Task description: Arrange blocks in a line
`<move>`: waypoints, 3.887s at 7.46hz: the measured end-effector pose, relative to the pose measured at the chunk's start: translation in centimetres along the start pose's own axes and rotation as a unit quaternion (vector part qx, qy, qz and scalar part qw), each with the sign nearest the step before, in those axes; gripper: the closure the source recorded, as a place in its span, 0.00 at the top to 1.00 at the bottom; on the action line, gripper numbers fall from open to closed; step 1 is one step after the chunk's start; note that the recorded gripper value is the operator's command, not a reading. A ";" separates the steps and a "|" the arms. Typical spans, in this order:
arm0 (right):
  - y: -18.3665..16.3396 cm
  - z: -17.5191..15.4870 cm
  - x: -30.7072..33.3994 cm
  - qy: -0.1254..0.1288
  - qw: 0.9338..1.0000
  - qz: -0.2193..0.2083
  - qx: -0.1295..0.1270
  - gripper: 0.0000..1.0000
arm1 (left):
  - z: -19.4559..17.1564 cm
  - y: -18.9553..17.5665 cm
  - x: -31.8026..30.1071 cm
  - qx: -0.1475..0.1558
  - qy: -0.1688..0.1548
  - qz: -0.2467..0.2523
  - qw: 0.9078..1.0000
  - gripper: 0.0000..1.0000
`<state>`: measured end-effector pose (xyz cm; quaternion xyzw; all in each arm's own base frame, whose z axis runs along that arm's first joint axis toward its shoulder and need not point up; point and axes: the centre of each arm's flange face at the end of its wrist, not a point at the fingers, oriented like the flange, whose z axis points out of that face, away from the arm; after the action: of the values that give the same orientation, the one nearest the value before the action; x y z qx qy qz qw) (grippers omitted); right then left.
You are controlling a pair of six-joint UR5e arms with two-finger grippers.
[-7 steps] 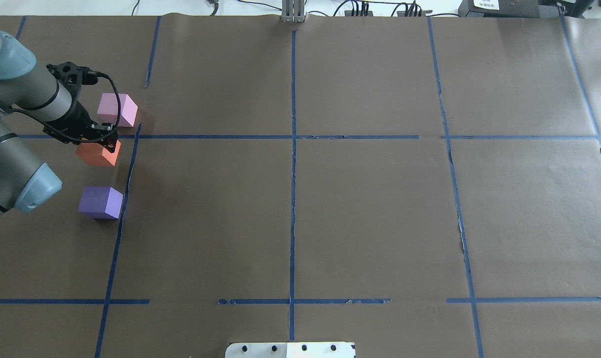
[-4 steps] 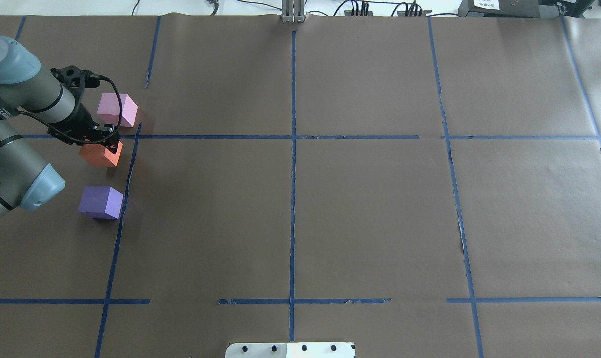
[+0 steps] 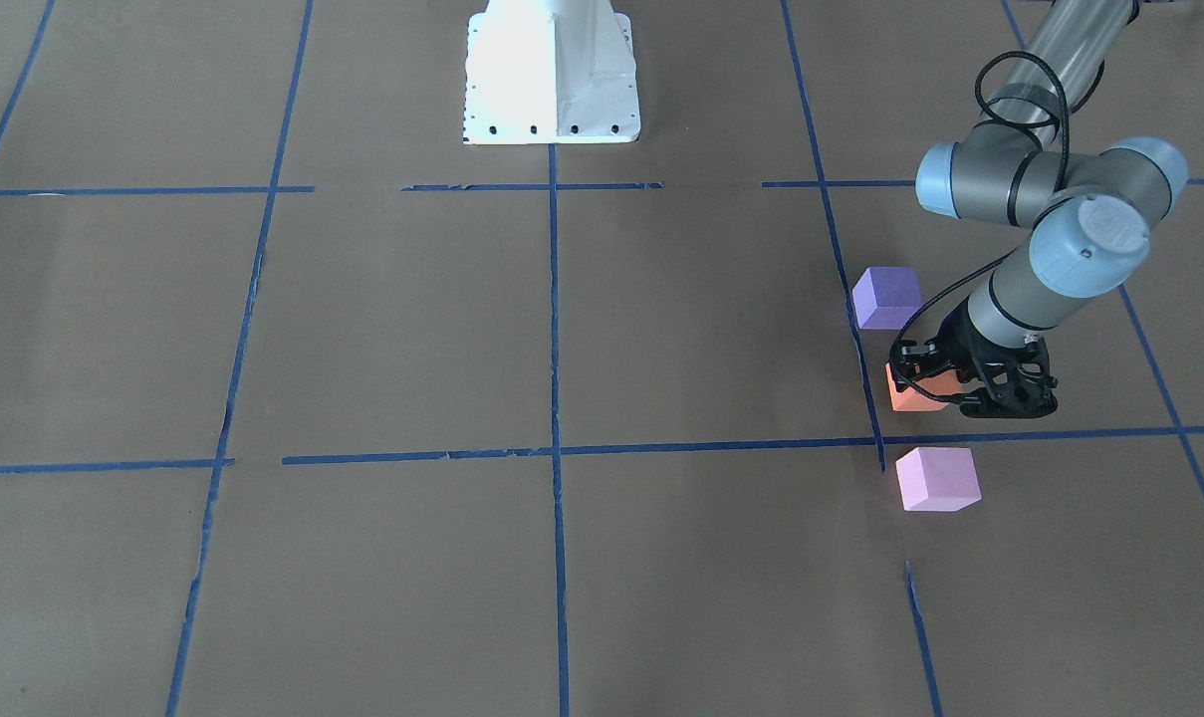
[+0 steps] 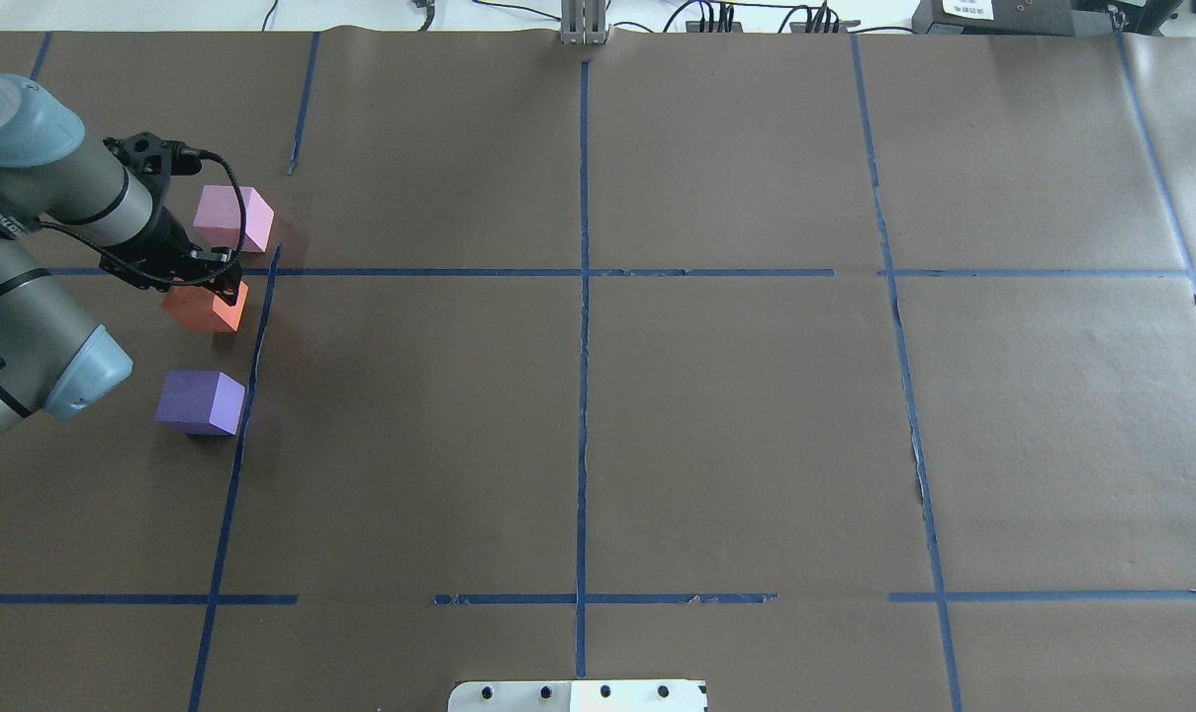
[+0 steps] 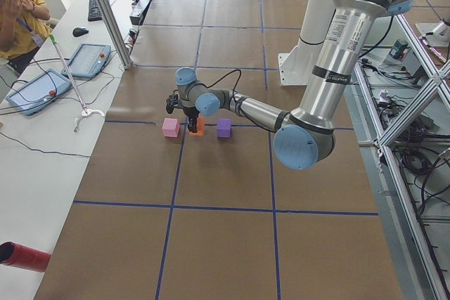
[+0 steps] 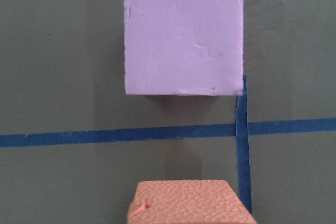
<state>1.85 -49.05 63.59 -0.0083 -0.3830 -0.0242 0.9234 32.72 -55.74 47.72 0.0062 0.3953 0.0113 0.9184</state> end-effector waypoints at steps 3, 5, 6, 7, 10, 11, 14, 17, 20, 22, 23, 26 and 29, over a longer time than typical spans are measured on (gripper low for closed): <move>0.0 0.0 0.0 0.000 1.000 0.000 0.000 1.00 | 0.7 0.0 -0.3 -0.008 0.011 -0.012 1.000 0.28; 0.0 0.0 0.0 0.000 1.000 0.000 0.000 1.00 | 1.2 0.0 -0.5 -0.010 0.019 -0.010 1.000 0.39; 0.0 0.0 0.0 0.000 1.000 0.000 0.000 1.00 | 1.4 0.0 -0.6 -0.010 0.021 -0.008 1.000 0.53; 0.0 0.0 0.0 0.000 1.000 0.000 0.000 1.00 | 1.5 0.0 -0.6 -0.009 0.022 -0.007 1.000 0.76; 0.0 0.0 0.0 0.000 1.000 0.000 0.000 1.00 | 1.7 0.0 -0.6 -0.010 0.022 -0.007 1.000 0.99; 0.0 0.0 0.0 0.000 1.000 0.000 0.000 1.00 | 1.7 0.1 -0.6 -0.009 0.022 -0.006 1.000 1.00; 0.0 0.0 0.0 0.000 1.000 0.000 0.000 1.00 | -2.2 0.8 0.6 0.020 0.037 0.012 0.999 1.00; 0.0 0.0 0.0 0.000 1.000 0.000 0.000 1.00 | -10.3 0.7 -1.6 0.067 0.011 0.006 0.998 1.00; 0.0 0.0 0.0 0.000 1.000 0.000 0.000 1.00 | -13.0 0.2 -4.6 0.077 -0.009 0.033 0.996 1.00; 0.0 0.0 0.0 0.000 1.000 0.000 0.000 1.00 | -14.6 -0.6 -11.1 0.082 -0.030 0.077 0.993 1.00; 0.0 0.0 0.0 0.000 1.000 0.000 0.000 1.00 | -15.4 -0.9 -15.4 0.079 -0.037 0.098 0.991 1.00; 0.0 0.0 0.0 0.000 1.000 0.000 0.000 1.00 | -17.4 -0.4 -29.0 0.066 -0.051 0.117 0.990 0.98; 0.0 0.0 0.0 0.000 1.000 0.000 0.000 1.00 | -18.9 0.9 -35.8 0.032 -0.026 0.046 0.998 0.97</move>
<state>1.85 -49.05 63.59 -0.0082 -0.3830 -0.0242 0.9234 -5.62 -55.73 60.71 0.0542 0.3708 0.0406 0.9262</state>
